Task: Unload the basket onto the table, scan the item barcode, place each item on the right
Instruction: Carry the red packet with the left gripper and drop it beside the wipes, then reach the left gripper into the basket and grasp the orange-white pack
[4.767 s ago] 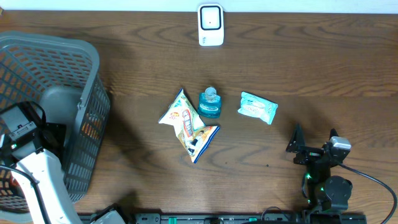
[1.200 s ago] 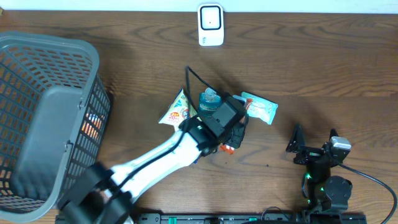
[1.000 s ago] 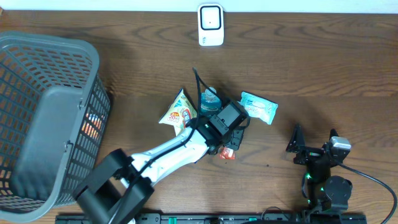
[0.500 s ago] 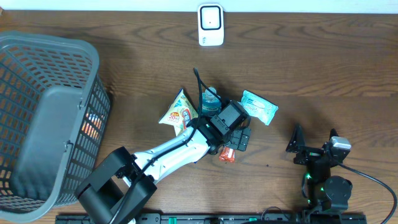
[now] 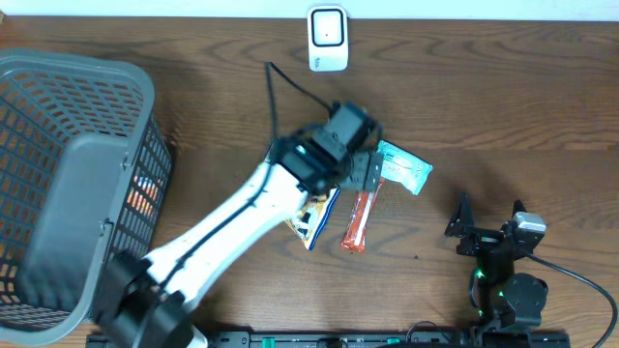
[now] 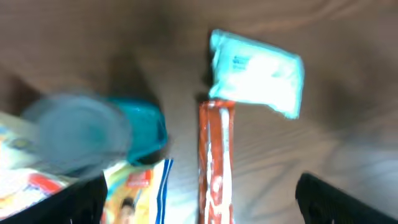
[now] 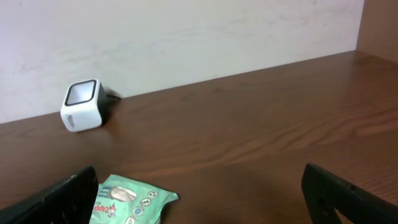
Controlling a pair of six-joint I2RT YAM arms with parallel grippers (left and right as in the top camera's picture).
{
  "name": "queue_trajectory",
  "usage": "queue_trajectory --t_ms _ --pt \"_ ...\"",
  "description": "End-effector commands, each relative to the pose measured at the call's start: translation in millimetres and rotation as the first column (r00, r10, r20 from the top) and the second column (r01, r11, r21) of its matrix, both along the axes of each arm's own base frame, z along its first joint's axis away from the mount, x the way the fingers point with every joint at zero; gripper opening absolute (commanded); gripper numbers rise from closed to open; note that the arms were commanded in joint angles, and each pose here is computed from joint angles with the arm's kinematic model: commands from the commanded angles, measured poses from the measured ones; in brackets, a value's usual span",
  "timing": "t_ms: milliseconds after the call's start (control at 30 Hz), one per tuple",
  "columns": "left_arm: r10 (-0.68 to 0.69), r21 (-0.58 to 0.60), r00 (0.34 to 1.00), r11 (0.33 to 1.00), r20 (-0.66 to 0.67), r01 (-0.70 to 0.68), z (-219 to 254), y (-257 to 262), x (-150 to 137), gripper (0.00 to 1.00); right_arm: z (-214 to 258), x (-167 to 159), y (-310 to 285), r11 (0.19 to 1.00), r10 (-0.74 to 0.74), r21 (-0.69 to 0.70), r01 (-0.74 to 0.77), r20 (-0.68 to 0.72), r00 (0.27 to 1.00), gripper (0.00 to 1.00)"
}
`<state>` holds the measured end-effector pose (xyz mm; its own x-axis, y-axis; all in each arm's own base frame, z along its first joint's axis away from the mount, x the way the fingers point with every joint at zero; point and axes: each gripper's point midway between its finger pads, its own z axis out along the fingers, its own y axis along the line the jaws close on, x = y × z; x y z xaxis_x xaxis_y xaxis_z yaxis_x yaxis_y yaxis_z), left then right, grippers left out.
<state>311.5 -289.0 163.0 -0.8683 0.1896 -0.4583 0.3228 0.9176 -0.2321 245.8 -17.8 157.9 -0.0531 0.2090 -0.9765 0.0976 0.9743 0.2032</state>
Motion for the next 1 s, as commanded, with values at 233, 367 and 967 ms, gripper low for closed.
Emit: queue_trajectory --t_ms 233,367,967 --pt "0.221 -0.027 0.899 0.973 0.378 -0.228 188.1 106.0 34.1 0.96 -0.5 -0.2 0.6 1.0 0.001 -0.007 -0.001 0.0 1.0 0.99" --pt "0.442 -0.085 0.786 0.887 0.432 -0.453 227.8 202.1 30.8 0.96 -0.5 -0.2 0.6 1.0 0.001 -0.007 -0.001 0.0 1.0 0.99" --pt "0.956 -0.062 0.279 0.285 0.094 -0.956 133.2 446.7 -46.2 0.96 -0.5 -0.2 0.6 1.0 0.001 -0.007 -0.001 0.0 1.0 0.99"
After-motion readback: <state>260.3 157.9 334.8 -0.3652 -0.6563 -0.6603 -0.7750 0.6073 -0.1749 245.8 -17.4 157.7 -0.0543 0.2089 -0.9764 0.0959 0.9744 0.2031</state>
